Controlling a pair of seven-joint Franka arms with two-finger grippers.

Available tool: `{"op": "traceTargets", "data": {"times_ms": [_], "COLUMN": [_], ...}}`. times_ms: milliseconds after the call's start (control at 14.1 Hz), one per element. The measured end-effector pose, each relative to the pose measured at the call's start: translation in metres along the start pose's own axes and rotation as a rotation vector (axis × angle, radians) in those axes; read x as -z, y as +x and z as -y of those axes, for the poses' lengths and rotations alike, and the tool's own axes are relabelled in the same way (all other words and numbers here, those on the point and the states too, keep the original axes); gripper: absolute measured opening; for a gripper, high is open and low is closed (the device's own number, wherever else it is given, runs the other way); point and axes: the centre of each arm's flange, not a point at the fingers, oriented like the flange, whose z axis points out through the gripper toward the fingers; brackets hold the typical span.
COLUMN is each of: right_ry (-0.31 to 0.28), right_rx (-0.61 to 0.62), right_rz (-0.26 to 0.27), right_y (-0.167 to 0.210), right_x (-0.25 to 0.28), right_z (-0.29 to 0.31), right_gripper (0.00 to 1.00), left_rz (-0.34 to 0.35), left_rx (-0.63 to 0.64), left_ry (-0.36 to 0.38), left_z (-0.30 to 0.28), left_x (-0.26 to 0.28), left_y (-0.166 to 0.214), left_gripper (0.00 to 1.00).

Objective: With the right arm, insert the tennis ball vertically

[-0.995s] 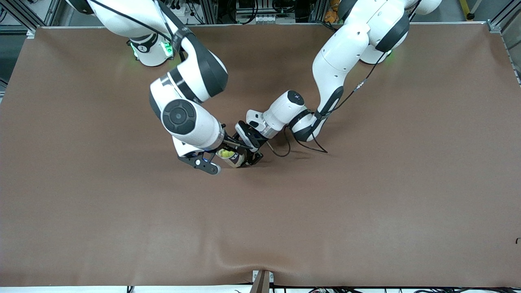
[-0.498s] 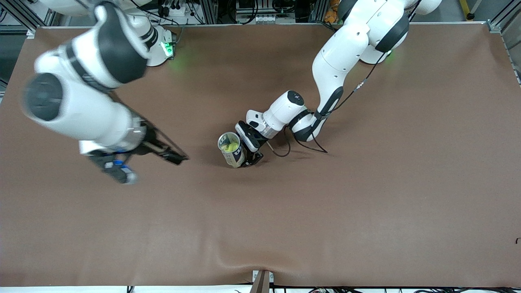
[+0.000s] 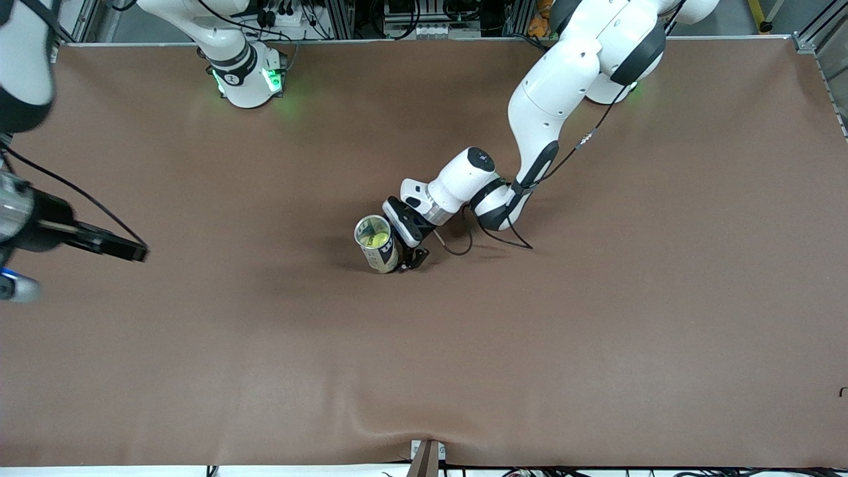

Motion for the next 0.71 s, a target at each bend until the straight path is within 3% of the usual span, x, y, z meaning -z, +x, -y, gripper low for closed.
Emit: {"op": "traceTargets", "data": {"times_ms": [142,355,569,711], "right_ry": [-0.033,-0.043,-0.058,-0.057], "right_rx": [0.102,0.138,0.125,0.126], "right_rz": [-0.031,-0.066,-0.043,-0.065], "right_y": [-0.023,-0.061,-0.088,-0.106], "right_x": [0.034,0.069,0.067,0.057], "right_z": [-0.009,-0.013,-0.035,-0.044], "right_gripper": [1.0,1.0,1.0,1.0], "left_rz": [0.0,0.008,0.03,0.04], "left_rx": [0.0,0.003,0.015,0.023], "left_ry": [0.001,0.005,0.01,0.008], "left_z": [0.001,0.004,0.011,0.012], "left_x": [0.0,0.0,0.001,0.004], "left_y": [0.0,-0.004,-0.017,-0.028], "left_gripper": [1.0,1.0,1.0,1.0]}}
